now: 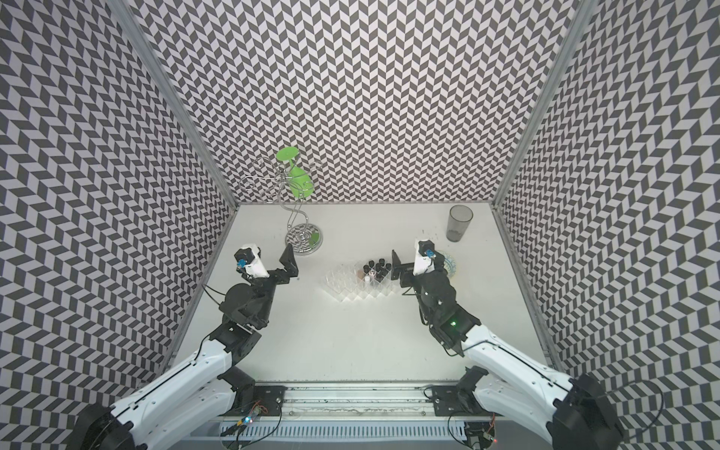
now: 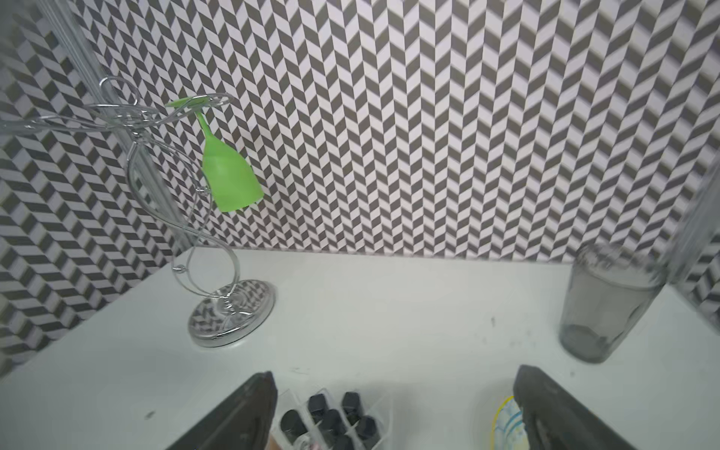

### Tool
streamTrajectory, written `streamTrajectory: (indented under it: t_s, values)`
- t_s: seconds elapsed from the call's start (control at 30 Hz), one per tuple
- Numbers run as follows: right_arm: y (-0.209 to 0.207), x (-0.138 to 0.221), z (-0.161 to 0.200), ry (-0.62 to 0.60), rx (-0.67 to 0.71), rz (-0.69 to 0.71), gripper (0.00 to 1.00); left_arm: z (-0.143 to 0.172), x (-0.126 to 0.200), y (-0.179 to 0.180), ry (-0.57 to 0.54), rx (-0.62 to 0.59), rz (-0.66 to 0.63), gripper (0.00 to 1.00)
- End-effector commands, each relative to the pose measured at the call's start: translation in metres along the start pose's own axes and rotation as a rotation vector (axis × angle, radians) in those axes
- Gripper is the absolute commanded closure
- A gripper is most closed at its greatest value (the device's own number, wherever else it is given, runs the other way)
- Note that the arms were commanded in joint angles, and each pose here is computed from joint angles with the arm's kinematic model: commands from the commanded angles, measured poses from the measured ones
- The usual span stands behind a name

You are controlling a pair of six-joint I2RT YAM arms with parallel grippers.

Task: Arrange the lipsticks in the organizer
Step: Reset both arms

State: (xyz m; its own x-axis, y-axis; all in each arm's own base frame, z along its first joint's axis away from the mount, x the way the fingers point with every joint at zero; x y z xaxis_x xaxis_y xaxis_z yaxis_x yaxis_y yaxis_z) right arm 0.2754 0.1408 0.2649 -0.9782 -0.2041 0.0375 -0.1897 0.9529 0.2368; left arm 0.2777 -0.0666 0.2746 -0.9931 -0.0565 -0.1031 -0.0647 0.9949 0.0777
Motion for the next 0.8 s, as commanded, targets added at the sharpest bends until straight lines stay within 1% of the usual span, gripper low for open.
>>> streamTrajectory:
  t_s: [0.0,0.03,0.1,0.13,0.17,0.23,0.27,0.33,0.37,0.43,0.5,0.53,0.57,0.6,0.63,0.67,0.7,0.73,0.77]
  values:
    - [-0.028,0.009,0.001,-0.138,0.249,0.069,0.0,0.014,0.0,0.037,0.029,-0.165,-0.232,0.0]
    - [-0.041,0.01,0.006,-0.158,0.267,0.111,0.0,0.025,0.0,0.04,0.023,-0.156,-0.236,0.0]
    - [-0.058,0.006,0.014,-0.125,0.305,0.163,0.0,0.048,-0.001,0.042,0.041,-0.153,-0.219,0.0]
    - [-0.064,0.004,0.015,-0.111,0.291,0.187,0.0,0.058,-0.003,0.042,0.067,-0.166,-0.21,0.0]
    - [-0.068,0.004,0.014,-0.12,0.276,0.184,0.0,0.068,-0.004,0.042,0.089,-0.191,-0.208,0.0]
    - [-0.076,0.01,0.014,-0.182,0.226,0.159,0.0,0.078,0.0,0.047,0.069,-0.23,-0.221,0.0]
    - [-0.086,0.014,0.024,-0.194,0.188,0.156,0.0,0.086,-0.001,0.052,0.069,-0.237,-0.22,0.0]
    - [-0.096,0.014,0.037,-0.191,0.164,0.117,0.0,0.102,-0.006,0.064,0.097,-0.185,-0.231,0.0]
    - [-0.1,0.012,0.042,-0.183,0.154,0.111,0.0,0.106,-0.011,0.069,0.106,-0.169,-0.248,0.01]
    - [-0.109,0.003,0.052,-0.148,0.176,0.166,0.01,0.109,-0.026,0.061,0.127,-0.197,-0.186,0.02]
    - [-0.122,-0.002,0.057,-0.157,0.175,0.235,0.0,0.112,-0.037,0.063,0.14,-0.2,-0.191,0.02]
    - [-0.13,-0.003,0.059,-0.173,0.141,0.265,0.0,0.115,-0.041,0.064,0.144,-0.158,-0.173,0.01]
    - [-0.132,-0.004,0.057,-0.202,0.116,0.263,0.0,0.121,-0.042,0.064,0.125,-0.142,-0.141,0.04]
    - [-0.133,-0.007,0.063,-0.19,0.106,0.259,0.01,0.125,-0.043,0.065,0.107,-0.143,-0.156,0.04]
    - [-0.138,-0.011,0.064,-0.196,0.092,0.28,0.0,0.131,-0.046,0.06,0.111,-0.162,-0.128,0.04]
    - [-0.142,-0.009,0.062,-0.223,0.078,0.28,0.0,0.133,-0.047,0.061,0.121,-0.159,-0.132,0.04]
    - [-0.147,-0.008,0.062,-0.229,0.057,0.293,0.01,0.137,-0.049,0.062,0.155,-0.152,-0.128,0.03]
    - [-0.152,-0.01,0.064,-0.21,0.034,0.284,0.0,0.138,-0.053,0.063,0.173,-0.135,-0.114,0.0]
    - [-0.157,-0.015,0.072,-0.162,0.014,0.277,0.0,0.138,-0.054,0.064,0.158,-0.137,-0.111,0.0]
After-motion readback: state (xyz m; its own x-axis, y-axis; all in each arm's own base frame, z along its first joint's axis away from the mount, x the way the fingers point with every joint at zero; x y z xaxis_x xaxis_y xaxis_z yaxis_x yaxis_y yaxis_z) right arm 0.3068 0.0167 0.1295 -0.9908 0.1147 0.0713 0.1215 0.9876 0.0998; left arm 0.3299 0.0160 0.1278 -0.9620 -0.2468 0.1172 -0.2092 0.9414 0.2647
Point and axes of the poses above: each gripper's point midway between its finger pads, its own x axis back along the fingers, its own y axis along the line the jaws close on, z = x × y, the point moved 4 cm from there along x, back along the fingers, and after that the axes turned 13 degrees about -x, right-handed, at the moved point
